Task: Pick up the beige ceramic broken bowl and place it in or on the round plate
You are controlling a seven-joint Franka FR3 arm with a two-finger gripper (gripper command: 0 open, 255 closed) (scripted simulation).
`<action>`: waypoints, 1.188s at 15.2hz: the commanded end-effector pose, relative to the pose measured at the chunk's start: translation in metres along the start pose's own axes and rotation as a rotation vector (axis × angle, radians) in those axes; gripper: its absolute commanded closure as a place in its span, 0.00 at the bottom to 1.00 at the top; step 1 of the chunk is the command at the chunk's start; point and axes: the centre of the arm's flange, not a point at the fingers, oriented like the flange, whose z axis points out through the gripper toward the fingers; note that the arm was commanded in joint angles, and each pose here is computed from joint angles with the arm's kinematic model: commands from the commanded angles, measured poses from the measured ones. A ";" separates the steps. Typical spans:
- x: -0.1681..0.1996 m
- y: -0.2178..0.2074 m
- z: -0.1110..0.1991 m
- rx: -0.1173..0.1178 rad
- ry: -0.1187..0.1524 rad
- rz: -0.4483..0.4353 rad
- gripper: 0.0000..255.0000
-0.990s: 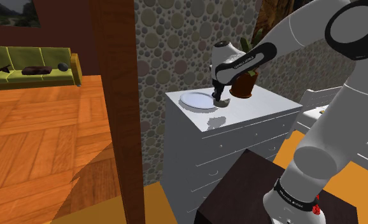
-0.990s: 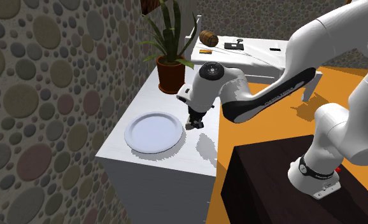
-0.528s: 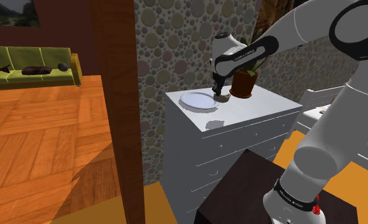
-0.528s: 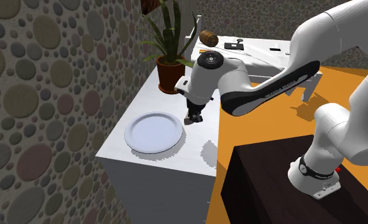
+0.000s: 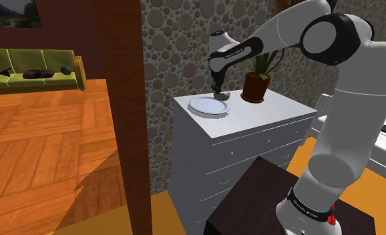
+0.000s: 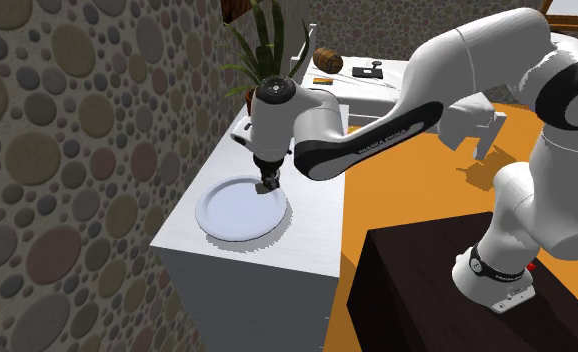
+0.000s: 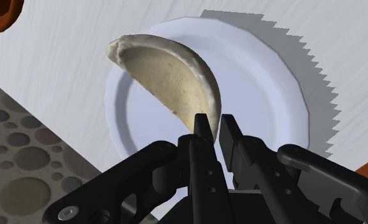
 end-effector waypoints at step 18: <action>0.080 0.006 0.068 0.000 0.001 0.000 1.00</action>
